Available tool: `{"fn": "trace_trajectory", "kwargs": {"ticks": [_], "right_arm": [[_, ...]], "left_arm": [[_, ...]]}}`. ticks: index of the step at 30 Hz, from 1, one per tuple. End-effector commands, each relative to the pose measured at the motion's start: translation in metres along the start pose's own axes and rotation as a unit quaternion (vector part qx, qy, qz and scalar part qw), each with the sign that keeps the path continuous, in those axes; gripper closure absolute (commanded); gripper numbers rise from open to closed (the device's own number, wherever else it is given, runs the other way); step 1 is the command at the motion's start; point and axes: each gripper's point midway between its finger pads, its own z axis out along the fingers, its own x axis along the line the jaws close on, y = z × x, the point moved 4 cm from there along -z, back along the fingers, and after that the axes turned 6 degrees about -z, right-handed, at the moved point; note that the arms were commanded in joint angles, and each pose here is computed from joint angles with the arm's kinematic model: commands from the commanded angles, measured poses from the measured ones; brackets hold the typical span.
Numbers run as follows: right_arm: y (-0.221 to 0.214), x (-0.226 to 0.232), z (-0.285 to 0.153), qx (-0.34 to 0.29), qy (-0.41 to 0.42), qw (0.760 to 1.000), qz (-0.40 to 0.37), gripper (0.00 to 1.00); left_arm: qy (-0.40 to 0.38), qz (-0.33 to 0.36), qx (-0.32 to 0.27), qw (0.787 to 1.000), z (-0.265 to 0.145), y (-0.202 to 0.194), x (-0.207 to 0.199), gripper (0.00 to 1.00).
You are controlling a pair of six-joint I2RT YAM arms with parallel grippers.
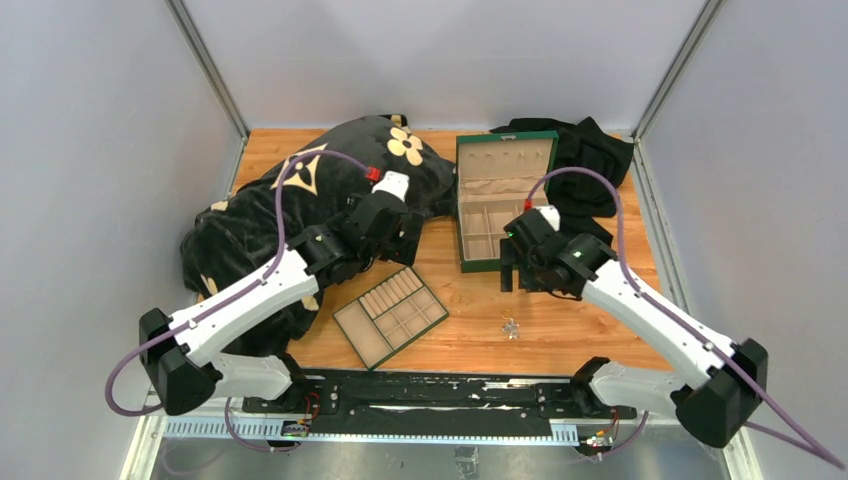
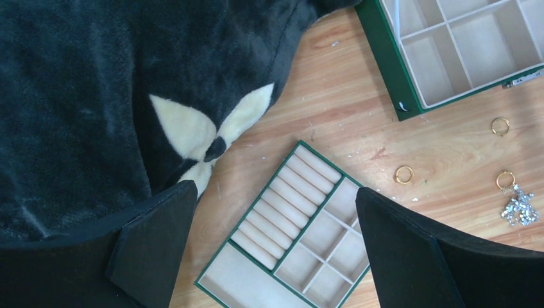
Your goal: Organize the mixed jewelry
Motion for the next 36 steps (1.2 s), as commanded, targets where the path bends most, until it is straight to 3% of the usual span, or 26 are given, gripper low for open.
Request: {"fn": "trace_trajectory", "kwargs": {"ticks": [1, 3, 6, 8, 9, 11, 12, 17, 23, 36], "right_arm": [[-0.039, 0.015, 0.014, 0.081, -0.002, 0.995, -0.052, 0.07], [-0.052, 0.025, 0.022, 0.077, 0.024, 0.994, -0.069, 0.04], [-0.069, 0.032, 0.032, 0.070, 0.058, 0.994, -0.055, 0.24], [-0.081, 0.032, 0.039, 0.079, 0.067, 0.993, -0.049, 0.32], [-0.087, 0.032, 0.041, 0.087, 0.068, 0.993, -0.047, 0.35], [-0.100, 0.032, 0.047, 0.104, 0.070, 0.991, -0.043, 0.52], [-0.104, 0.033, 0.049, 0.111, 0.072, 0.990, -0.041, 0.54], [-0.107, 0.035, 0.052, 0.110, 0.077, 0.990, -0.040, 0.46], [-0.102, 0.035, 0.060, 0.092, 0.070, 0.992, -0.049, 0.52], [-0.107, 0.038, 0.077, 0.088, 0.065, 0.992, -0.067, 0.39]], "left_arm": [[0.002, -0.022, -0.053, 0.998, -0.006, 0.008, 0.006, 0.00], [-0.002, -0.022, -0.063, 0.998, -0.005, 0.006, 0.007, 0.00], [-0.002, 0.009, -0.034, 0.999, -0.003, 0.002, 0.005, 0.00], [0.008, 0.014, -0.019, 1.000, -0.003, 0.001, 0.005, 0.00], [0.003, 0.013, -0.022, 1.000, -0.002, 0.002, 0.004, 0.00], [-0.018, 0.012, -0.028, 0.999, -0.002, 0.002, -0.001, 0.00], [-0.027, 0.012, -0.028, 0.999, -0.002, 0.002, -0.003, 0.00], [-0.034, 0.019, -0.020, 0.999, 0.001, 0.002, -0.008, 0.00], [-0.044, 0.018, -0.013, 0.999, 0.004, -0.001, -0.012, 0.00], [-0.043, 0.019, -0.005, 0.999, 0.007, -0.006, -0.012, 0.00]]}}
